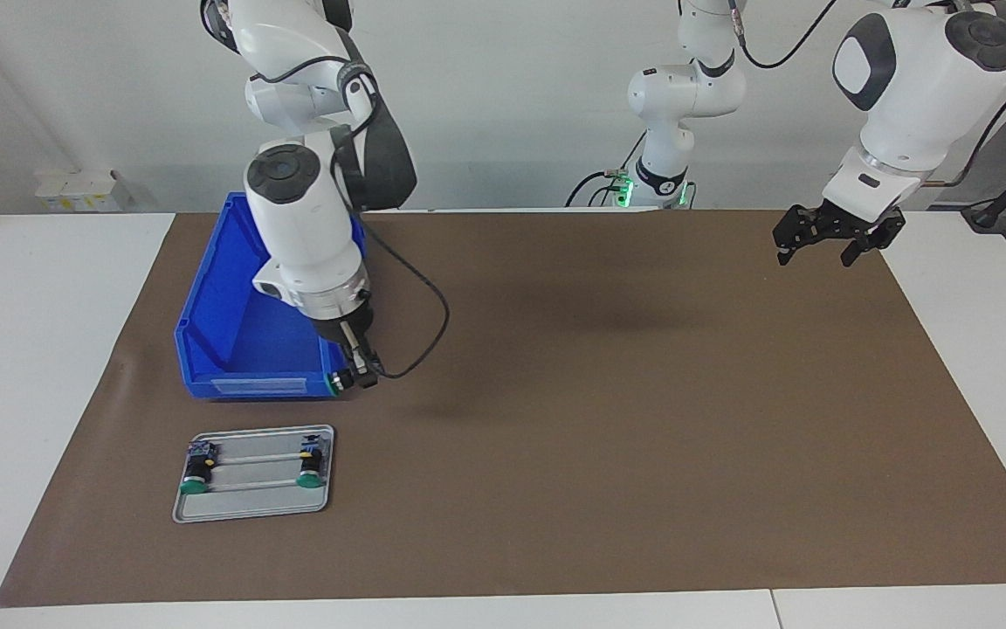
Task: Place and press button with both arms
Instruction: 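Lift the green button and carry it toward the table center, then lower the button onto the table with the right gripper while the left gripper approaches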
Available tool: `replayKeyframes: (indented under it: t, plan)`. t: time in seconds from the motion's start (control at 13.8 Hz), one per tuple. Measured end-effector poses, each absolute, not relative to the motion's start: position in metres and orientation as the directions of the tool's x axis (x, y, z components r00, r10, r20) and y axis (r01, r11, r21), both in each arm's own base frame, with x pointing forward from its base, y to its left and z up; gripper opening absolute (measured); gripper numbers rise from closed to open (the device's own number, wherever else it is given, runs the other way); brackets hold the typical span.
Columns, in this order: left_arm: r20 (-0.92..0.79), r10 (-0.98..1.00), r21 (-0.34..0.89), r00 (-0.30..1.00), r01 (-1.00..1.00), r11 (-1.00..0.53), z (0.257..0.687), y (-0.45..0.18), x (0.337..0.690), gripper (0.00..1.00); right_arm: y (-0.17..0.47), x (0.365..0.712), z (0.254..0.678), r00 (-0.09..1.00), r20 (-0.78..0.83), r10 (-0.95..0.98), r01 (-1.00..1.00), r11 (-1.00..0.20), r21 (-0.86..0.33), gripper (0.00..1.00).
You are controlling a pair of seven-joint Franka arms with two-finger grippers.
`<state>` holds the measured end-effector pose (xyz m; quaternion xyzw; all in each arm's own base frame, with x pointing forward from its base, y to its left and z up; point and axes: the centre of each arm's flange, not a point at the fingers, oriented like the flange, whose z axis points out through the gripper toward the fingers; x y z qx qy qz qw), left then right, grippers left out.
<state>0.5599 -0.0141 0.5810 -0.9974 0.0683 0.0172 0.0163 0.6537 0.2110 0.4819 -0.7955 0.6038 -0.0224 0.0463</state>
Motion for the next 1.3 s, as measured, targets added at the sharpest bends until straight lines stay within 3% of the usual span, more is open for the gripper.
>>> replayKeyframes:
  t: [0.29,0.65,1.09,1.3]
  plan:
    - [-0.037,-0.136,-0.03,0.99,-0.137,-0.99,0.581,-0.014,0.56,1.0,0.322,0.622,0.454,0.107,-0.058,-0.993,-0.988,-0.1,-0.119,0.33]
    - [-0.037,-0.136,-0.03,0.99,-0.137,-0.99,0.581,-0.014,0.56,1.0,0.444,0.575,0.383,0.018,-0.023,-1.0,-0.995,-0.015,-0.102,0.33]
    - [-0.037,-0.15,-0.03,0.988,-0.151,-0.988,0.581,-0.022,0.56,1.0,0.526,0.555,0.359,-0.054,-0.117,-0.992,-0.982,0.074,-0.175,0.33]
    - [-0.036,-0.152,-0.03,0.988,-0.153,-0.988,0.581,-0.023,0.56,1.0,0.548,0.54,0.363,-0.026,-0.16,-0.987,-0.977,0.059,-0.204,0.33]
